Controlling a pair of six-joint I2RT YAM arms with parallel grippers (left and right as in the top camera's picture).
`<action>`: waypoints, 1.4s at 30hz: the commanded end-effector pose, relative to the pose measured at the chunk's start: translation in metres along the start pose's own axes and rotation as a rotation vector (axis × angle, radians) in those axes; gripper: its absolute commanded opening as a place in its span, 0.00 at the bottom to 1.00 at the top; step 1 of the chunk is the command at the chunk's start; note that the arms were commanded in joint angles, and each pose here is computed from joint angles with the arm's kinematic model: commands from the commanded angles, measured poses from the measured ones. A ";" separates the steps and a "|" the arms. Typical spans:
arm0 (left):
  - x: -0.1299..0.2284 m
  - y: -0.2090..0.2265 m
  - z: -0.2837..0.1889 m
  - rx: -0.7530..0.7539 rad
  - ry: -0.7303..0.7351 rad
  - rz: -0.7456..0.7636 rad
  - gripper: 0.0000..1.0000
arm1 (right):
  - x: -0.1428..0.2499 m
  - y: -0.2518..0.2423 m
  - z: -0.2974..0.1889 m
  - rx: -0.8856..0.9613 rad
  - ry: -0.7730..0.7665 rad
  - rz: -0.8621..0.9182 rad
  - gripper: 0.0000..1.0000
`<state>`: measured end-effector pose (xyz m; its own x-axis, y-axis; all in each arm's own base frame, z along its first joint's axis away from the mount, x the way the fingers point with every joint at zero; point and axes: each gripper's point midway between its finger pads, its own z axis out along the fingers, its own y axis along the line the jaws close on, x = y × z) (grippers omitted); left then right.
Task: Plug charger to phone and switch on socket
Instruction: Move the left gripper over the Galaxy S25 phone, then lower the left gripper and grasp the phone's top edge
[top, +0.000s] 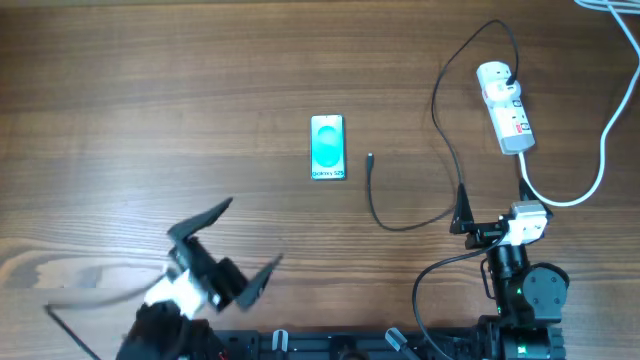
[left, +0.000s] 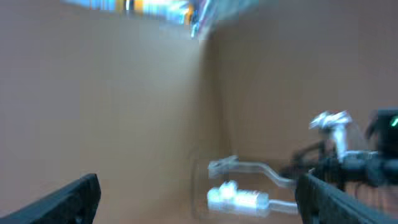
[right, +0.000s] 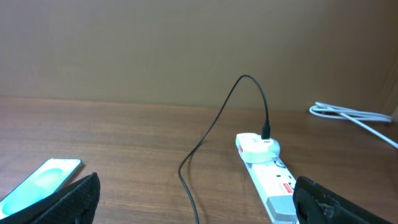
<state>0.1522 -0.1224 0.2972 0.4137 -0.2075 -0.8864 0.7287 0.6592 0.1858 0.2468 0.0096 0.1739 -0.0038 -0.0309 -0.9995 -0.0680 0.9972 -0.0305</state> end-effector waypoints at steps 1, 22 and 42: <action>-0.086 0.004 0.010 -0.067 -0.134 0.044 1.00 | -0.001 -0.001 0.000 0.009 -0.004 0.007 1.00; 0.113 0.094 0.137 -0.694 1.344 -0.828 1.00 | -0.001 -0.001 0.000 0.009 -0.004 0.007 1.00; 0.351 0.082 0.107 -0.747 1.720 -0.773 1.00 | -0.001 -0.001 0.000 0.009 -0.004 0.007 1.00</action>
<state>0.4137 -0.2212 0.0627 -0.9722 -0.0933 -0.2147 -0.0713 0.9916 -0.1082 0.2469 0.0091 0.1736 -0.0050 -0.0308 -0.9995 -0.0650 0.9974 -0.0304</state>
